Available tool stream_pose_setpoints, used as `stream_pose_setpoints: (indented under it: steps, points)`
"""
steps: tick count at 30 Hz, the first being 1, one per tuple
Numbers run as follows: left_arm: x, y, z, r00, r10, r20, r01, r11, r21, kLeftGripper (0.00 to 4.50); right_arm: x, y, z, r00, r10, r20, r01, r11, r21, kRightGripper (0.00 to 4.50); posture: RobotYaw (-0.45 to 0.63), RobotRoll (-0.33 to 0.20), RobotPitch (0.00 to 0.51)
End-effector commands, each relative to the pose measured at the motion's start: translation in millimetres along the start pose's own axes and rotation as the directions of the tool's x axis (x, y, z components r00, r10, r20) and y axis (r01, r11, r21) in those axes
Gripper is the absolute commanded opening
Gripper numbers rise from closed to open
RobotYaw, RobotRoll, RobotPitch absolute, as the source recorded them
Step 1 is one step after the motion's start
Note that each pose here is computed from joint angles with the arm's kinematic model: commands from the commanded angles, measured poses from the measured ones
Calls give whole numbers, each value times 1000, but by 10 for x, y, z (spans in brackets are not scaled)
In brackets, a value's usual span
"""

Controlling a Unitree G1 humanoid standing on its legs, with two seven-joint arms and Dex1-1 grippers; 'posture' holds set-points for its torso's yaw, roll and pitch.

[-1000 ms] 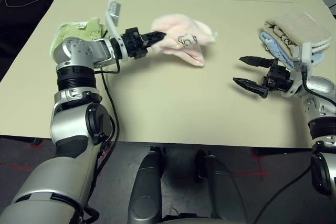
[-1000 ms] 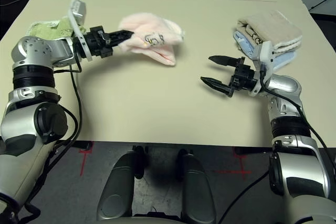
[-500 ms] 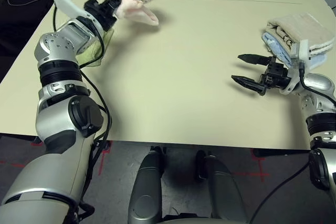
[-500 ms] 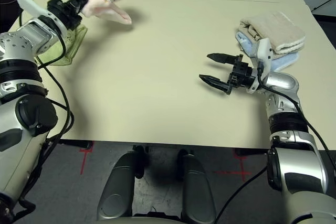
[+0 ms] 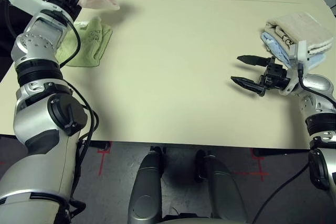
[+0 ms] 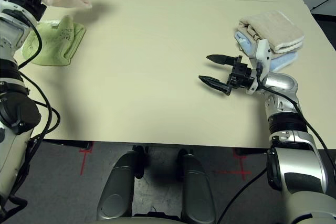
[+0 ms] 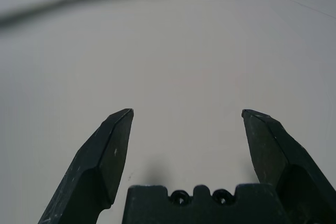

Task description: Fold the towel and set it aside.

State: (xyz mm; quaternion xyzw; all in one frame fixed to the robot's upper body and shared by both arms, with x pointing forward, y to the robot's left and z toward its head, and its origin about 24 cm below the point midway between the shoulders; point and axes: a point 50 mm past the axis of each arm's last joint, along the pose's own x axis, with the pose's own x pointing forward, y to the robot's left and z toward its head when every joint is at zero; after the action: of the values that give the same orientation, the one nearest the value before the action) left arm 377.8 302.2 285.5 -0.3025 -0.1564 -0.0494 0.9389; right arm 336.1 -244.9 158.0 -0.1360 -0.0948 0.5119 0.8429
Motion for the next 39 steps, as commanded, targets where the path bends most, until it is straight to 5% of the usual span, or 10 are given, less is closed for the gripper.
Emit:
stream_pose_setpoints:
  steps: [1, 14, 26, 39]
  points:
    - [-112, 86, 101, 998, 37, 54, -39, 999, 28, 41, -15, 11, -25, 1000, 13, -21, -13, 1000, 0, 4500, 148, 0, 252]
    - [-336, 132, 210, 986, 72, 149, -74, 997, 9, 41, 2, -3, -17, 999, 24, -28, -24, 1000, -1, 4500, 158, 0, 253]
    - [-542, 206, -30, 991, 117, 63, -114, 993, -43, 41, 19, -6, -25, 999, 27, -30, -27, 1000, -2, 4500, 164, 0, 252]
    - [-821, 531, -411, 953, 268, -138, -268, 963, 25, 41, 15, -13, -21, 999, 23, -30, -23, 1000, -10, 4500, 157, 0, 247]
